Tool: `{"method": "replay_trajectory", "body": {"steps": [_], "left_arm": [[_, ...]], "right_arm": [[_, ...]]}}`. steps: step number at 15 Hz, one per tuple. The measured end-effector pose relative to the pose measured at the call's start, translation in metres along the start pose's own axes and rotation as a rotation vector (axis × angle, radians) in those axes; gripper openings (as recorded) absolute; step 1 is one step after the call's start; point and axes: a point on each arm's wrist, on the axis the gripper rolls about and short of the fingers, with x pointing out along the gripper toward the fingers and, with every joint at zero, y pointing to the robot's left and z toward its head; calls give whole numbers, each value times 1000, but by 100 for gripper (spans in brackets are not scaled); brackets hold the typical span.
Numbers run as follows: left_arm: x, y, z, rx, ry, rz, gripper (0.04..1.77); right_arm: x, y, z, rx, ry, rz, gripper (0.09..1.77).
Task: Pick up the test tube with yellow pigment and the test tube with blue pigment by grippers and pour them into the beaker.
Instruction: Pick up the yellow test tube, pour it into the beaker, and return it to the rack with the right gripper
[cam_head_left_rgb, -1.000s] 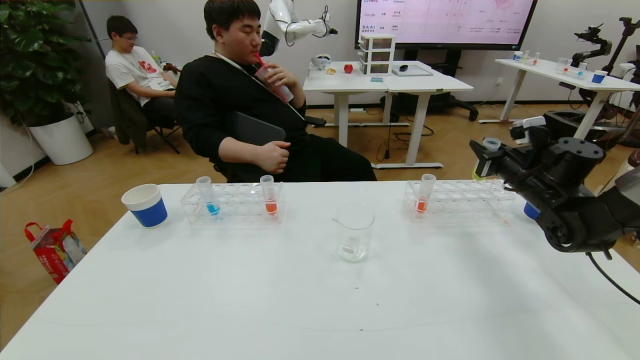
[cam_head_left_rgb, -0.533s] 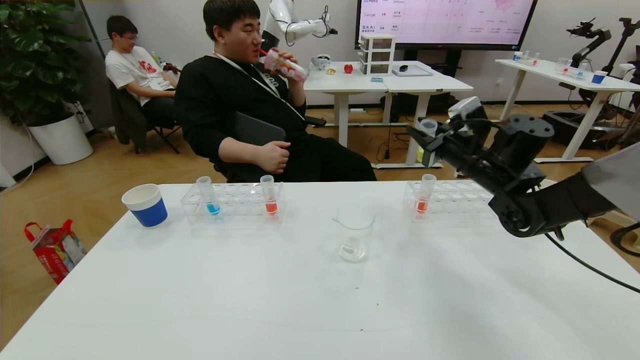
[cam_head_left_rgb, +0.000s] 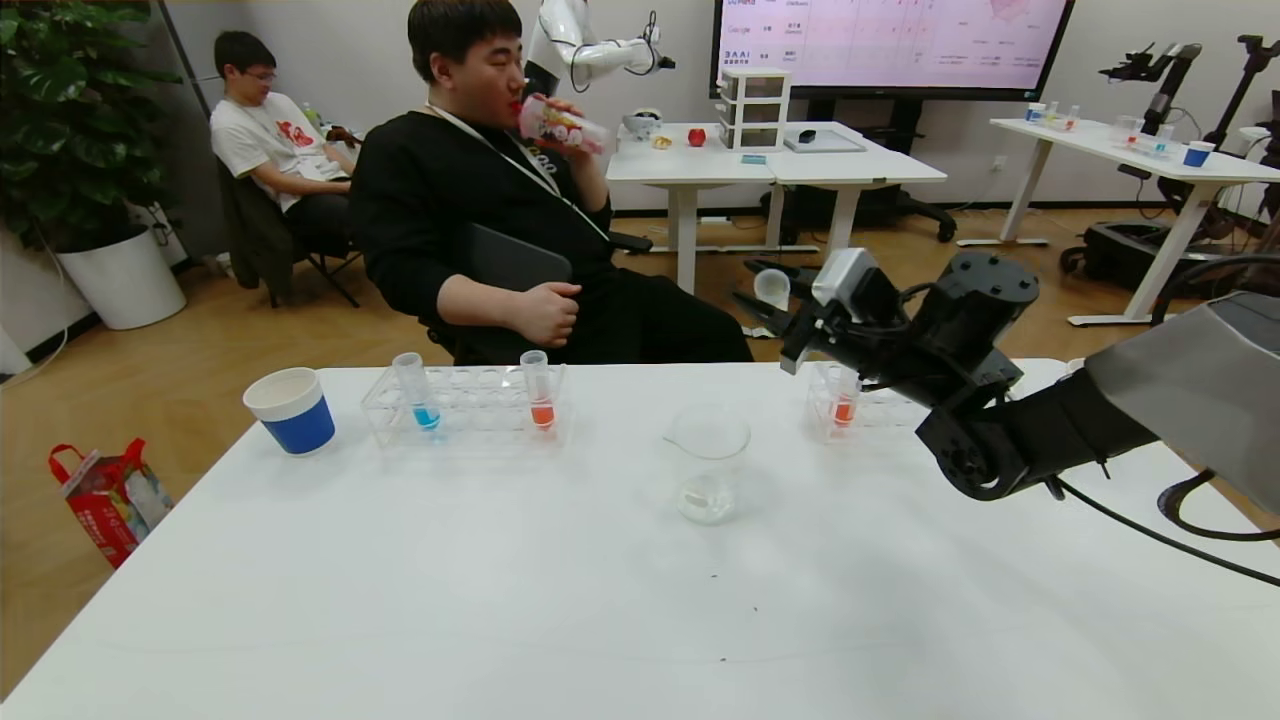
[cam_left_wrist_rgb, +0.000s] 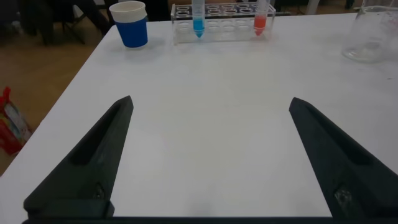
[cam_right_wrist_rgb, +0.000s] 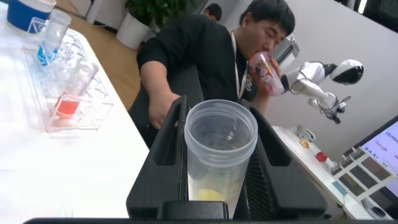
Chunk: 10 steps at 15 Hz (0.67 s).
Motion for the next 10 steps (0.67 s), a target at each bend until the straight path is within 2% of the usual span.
{"method": "replay_trajectory", "body": {"steps": [5, 10], "left_arm": [[0, 0, 0, 0, 0, -1, 175], [0, 0, 0, 0, 0, 0, 175]], "right_arm": [[-1, 11, -11, -166, -54, 131, 52], [1, 11, -10, -343, -130, 187, 52]]}}
